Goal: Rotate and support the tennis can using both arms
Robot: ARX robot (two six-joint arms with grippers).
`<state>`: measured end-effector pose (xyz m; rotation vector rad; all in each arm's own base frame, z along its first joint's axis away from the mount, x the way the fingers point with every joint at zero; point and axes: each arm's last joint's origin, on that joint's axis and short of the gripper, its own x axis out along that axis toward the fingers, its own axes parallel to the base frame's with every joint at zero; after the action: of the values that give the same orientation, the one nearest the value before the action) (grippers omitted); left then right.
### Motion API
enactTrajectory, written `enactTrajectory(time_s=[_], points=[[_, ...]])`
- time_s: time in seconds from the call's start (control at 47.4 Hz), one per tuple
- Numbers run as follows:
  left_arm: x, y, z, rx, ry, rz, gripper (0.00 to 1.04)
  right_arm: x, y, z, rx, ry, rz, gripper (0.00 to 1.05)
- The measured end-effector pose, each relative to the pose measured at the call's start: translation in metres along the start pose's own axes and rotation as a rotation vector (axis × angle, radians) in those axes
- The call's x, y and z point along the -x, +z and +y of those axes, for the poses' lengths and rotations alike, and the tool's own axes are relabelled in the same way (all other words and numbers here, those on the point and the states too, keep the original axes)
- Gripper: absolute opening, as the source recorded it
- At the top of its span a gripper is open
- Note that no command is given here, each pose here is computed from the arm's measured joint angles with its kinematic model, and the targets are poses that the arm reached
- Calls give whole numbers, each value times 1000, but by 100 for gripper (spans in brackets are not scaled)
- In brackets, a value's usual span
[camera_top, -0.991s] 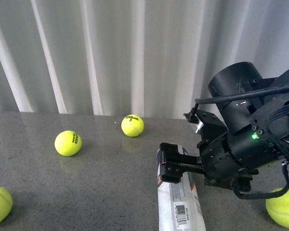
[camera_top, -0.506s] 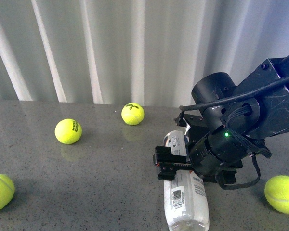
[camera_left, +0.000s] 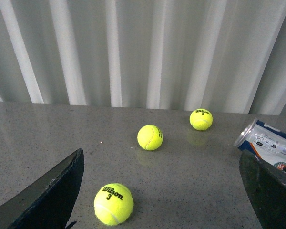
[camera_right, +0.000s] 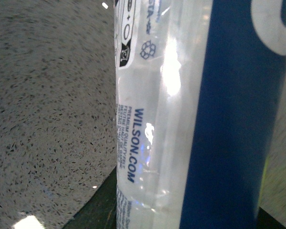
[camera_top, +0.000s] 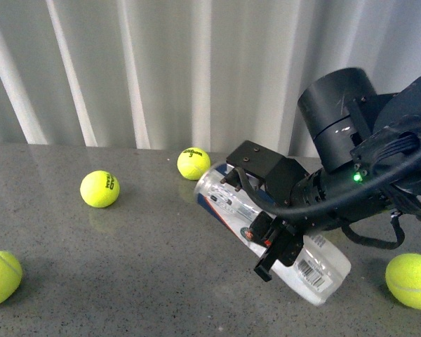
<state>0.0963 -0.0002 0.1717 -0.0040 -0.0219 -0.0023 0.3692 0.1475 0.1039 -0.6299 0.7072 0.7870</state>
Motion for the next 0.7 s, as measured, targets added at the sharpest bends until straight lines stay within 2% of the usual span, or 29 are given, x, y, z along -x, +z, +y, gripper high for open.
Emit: enactTrajectory(time_s=[0.232, 0.358, 0.485, 0.696], points=[[0, 0, 0, 0, 0, 0, 98, 10, 19, 5, 487, 0, -97, 24], [0, 0, 0, 0, 0, 0, 98, -6, 17, 11, 717, 19, -99, 19], [0, 0, 0, 0, 0, 0, 98, -27, 10, 16, 820, 65, -85, 14], [0, 0, 0, 0, 0, 0, 98, -44, 4, 20, 850, 90, -67, 12]])
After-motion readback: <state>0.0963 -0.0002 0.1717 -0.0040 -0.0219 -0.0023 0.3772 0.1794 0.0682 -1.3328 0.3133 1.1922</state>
